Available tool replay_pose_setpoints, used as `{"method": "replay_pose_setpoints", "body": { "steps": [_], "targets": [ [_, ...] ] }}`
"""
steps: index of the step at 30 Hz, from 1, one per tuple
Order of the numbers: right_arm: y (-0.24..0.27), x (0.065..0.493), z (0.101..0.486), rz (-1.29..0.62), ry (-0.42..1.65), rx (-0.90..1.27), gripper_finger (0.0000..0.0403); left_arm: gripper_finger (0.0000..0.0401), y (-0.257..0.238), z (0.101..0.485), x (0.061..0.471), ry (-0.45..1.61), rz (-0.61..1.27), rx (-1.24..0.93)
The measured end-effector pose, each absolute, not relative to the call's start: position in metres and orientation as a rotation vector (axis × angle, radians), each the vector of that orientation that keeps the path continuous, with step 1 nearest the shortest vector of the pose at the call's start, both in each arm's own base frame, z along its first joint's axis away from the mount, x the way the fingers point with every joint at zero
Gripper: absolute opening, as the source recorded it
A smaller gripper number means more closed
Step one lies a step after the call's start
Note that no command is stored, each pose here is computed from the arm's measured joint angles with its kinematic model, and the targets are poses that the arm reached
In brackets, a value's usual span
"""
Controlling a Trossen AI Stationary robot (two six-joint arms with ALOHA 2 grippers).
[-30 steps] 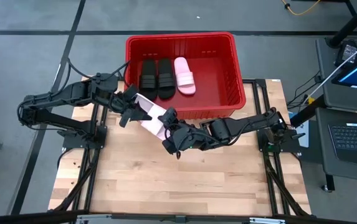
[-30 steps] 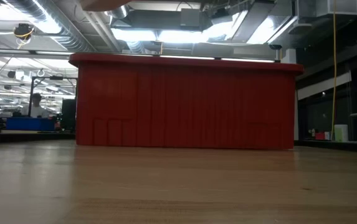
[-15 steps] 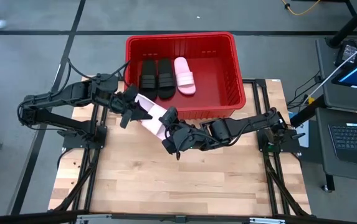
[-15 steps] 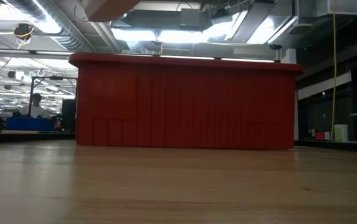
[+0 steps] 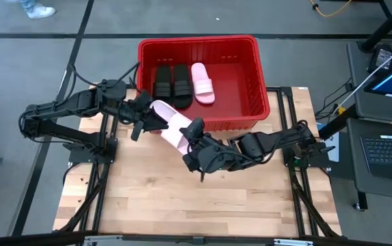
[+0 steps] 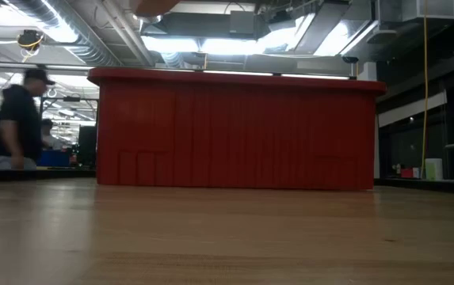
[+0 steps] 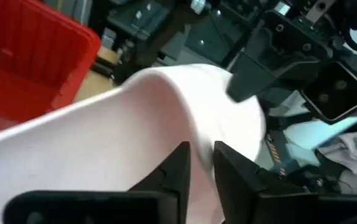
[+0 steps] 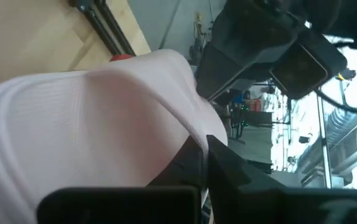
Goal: Pick and place slides into bin
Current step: Put the pink slides into the red bin
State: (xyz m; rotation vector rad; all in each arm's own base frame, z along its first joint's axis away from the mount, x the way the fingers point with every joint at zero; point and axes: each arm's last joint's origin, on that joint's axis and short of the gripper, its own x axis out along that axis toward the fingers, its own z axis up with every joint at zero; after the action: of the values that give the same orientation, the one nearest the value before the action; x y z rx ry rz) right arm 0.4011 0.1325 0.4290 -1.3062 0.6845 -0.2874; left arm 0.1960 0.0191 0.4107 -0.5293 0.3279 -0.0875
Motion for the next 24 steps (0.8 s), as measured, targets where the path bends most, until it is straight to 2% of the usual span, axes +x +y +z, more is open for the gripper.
{"method": "replay_pose_setpoints", "body": {
  "steps": [6,15,19,24],
  "targets": [
    [0.136,0.379,0.439,-0.291,0.718,-1.243,0.0010,0.0091,0.026,0.413,0.197,0.274,0.042,-0.467],
    [0.131,0.351,0.443,-0.341,0.814,-1.203,0.0010,0.0089,0.040,0.418,0.196,0.187,0.235,-0.287],
    [0.119,0.337,0.446,-0.377,0.859,-1.122,0.0010,0.0067,0.040,0.424,0.197,0.141,0.220,-0.170],
    [0.094,0.326,0.457,-0.466,0.857,-0.993,0.0010,0.0010,0.040,0.425,0.198,0.138,0.213,-0.077]
  ]
}}
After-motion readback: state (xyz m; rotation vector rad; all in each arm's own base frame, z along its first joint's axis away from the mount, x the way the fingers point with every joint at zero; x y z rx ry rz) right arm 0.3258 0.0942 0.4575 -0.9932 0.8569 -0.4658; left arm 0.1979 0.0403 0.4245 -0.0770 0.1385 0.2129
